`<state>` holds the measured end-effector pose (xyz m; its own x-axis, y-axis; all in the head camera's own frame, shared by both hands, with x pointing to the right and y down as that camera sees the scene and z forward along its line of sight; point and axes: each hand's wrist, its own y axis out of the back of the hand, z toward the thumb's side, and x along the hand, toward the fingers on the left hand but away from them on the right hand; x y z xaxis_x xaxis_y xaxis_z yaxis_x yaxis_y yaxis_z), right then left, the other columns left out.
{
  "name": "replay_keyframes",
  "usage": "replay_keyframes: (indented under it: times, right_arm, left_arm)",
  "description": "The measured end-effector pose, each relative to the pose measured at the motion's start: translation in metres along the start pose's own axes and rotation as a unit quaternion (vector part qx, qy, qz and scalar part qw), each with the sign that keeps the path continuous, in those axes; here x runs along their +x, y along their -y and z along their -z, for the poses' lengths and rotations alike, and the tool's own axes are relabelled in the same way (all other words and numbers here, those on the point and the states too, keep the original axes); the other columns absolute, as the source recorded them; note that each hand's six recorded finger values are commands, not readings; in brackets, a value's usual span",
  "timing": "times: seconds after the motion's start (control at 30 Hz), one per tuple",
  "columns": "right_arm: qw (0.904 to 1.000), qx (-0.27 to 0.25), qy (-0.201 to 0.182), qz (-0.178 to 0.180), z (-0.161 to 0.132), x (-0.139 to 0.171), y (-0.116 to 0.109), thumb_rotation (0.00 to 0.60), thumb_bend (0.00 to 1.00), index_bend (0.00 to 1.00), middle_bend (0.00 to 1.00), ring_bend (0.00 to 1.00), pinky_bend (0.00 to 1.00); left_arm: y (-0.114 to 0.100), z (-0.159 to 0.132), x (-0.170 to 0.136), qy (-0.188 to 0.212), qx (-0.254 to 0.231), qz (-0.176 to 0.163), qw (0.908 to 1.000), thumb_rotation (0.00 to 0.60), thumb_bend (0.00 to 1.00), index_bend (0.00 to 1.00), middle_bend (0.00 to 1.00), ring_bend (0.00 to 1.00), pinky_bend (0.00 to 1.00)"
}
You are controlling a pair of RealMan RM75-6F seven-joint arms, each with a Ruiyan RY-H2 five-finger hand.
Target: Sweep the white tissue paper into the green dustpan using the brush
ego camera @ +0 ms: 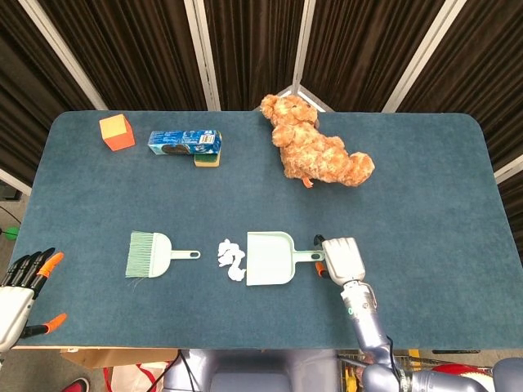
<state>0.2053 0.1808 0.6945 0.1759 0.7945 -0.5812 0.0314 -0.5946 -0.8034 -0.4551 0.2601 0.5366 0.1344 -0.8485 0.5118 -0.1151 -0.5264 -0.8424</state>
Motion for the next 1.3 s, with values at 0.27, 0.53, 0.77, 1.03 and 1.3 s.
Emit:
replay_keyframes:
  times: [0.27,0.53,0.77,1.03,1.3]
  right_arm:
    - [1.0,0.001,0.001,-0.006,-0.007,-0.001,0.007,0.6,0.34,0.42,0.85,0.83,0.86]
    - [0.9999,-0.001,0.002,-0.011,-0.01,-0.002,0.012,0.6,0.4,0.61,0.85,0.83,0.86]
    - [0.9999,0.003,-0.002,-0.01,-0.008,-0.001,0.012,0.6,0.42,0.66,0.85,0.83,0.86]
    - [0.9991,0.034,-0.021,0.012,-0.003,-0.006,0.0,0.6,0.42,0.66,0.85,0.83,0.86]
    - [0.9981,0.047,-0.029,0.025,0.0,-0.009,-0.009,0.6,0.42,0.66,0.85,0.83,0.86]
  left_arm:
    - [0.0,0.0,0.0,0.0,-0.002,0.001,1.0,0.6,0.0,0.0,0.0,0.0,0.0]
    - [0.0,0.001,0.0,0.0,-0.002,0.001,1.0,0.6,0.0,0.0,0.0,0.0,0.0]
    - [0.001,0.0,0.0,0.0,-0.001,0.005,1.0,0.6,0.0,0.0,0.0,0.0,0.0]
    - [-0.003,-0.007,0.009,0.007,0.008,0.007,0.9999,0.6,0.01,0.0,0.0,0.0,0.0]
    - [-0.011,-0.028,0.054,0.017,0.056,0.023,0.998,0.6,0.03,0.0,0.08,0.01,0.04]
